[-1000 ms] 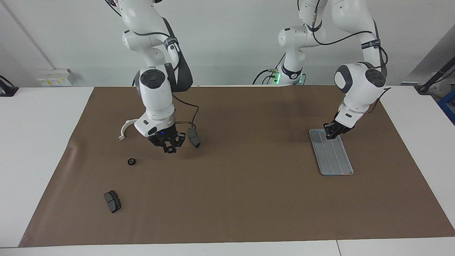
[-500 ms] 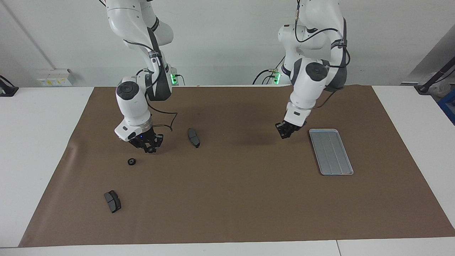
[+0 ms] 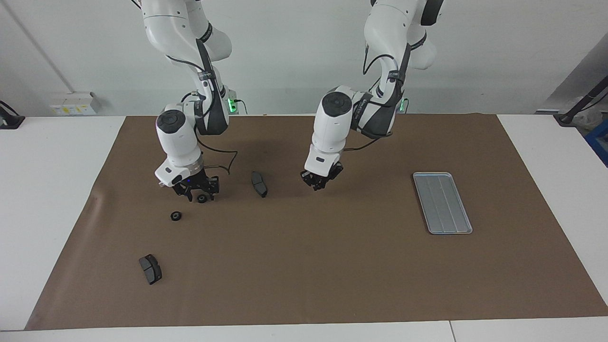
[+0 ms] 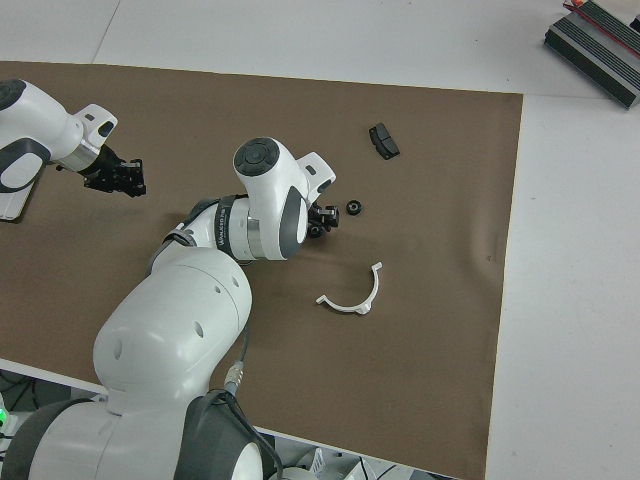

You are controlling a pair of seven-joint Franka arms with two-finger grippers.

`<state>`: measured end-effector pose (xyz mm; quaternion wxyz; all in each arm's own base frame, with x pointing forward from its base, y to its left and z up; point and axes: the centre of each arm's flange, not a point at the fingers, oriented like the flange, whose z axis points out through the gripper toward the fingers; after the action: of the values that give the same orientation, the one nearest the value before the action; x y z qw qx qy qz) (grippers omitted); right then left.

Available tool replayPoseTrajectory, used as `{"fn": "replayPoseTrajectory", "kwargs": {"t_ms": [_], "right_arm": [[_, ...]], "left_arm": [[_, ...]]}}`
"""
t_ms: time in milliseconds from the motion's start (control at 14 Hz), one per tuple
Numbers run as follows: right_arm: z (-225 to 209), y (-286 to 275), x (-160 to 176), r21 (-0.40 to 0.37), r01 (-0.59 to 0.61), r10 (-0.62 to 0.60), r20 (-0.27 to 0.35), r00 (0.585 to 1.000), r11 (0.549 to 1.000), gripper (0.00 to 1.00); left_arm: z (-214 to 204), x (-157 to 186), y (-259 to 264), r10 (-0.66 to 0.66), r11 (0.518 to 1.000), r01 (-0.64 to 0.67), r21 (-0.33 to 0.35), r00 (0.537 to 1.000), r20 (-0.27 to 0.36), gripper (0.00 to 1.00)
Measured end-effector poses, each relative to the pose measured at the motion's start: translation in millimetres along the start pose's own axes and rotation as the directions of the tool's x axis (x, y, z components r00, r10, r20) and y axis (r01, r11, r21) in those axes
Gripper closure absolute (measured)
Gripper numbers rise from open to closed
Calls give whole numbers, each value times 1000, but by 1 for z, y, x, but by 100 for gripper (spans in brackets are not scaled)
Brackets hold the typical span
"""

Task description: Place bearing gear from tray to pile

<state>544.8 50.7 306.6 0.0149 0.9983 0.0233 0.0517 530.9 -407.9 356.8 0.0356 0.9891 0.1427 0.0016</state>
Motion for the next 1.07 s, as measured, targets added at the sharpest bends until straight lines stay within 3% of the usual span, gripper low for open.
{"fn": "replayPoseTrajectory", "kwargs": {"t_ms": [71, 143, 429, 571, 929, 1071], "right_arm": [[-11, -1, 6, 6, -6, 6, -16, 1000, 1000, 4], [-25, -2, 14, 9, -14, 14, -29, 999, 1000, 0], [-81, -5, 42, 13, -27, 27, -41, 999, 1000, 0], [-104, -17, 53, 16, -31, 31, -46, 998, 999, 0], [-120, -66, 57, 33, -49, 51, -68, 996, 998, 0], [-120, -85, 54, 38, -52, 55, -67, 996, 998, 0]], "left_arm": [[11, 6, 2, -5, 1000, 5, 1, 1000, -3, 76], [17, 13, 3, -12, 1000, 11, -8, 1000, -15, 76], [23, 18, 1, -15, 1000, 15, -11, 1000, -26, 76], [23, 14, 3, -8, 1000, 8, -10, 1000, -25, 59], [14, 16, 6, 10, 1000, -10, 10, 999, -43, 0], [-5, 50, -14, -44, 999, 44, 0, 997, -64, 0]]}}
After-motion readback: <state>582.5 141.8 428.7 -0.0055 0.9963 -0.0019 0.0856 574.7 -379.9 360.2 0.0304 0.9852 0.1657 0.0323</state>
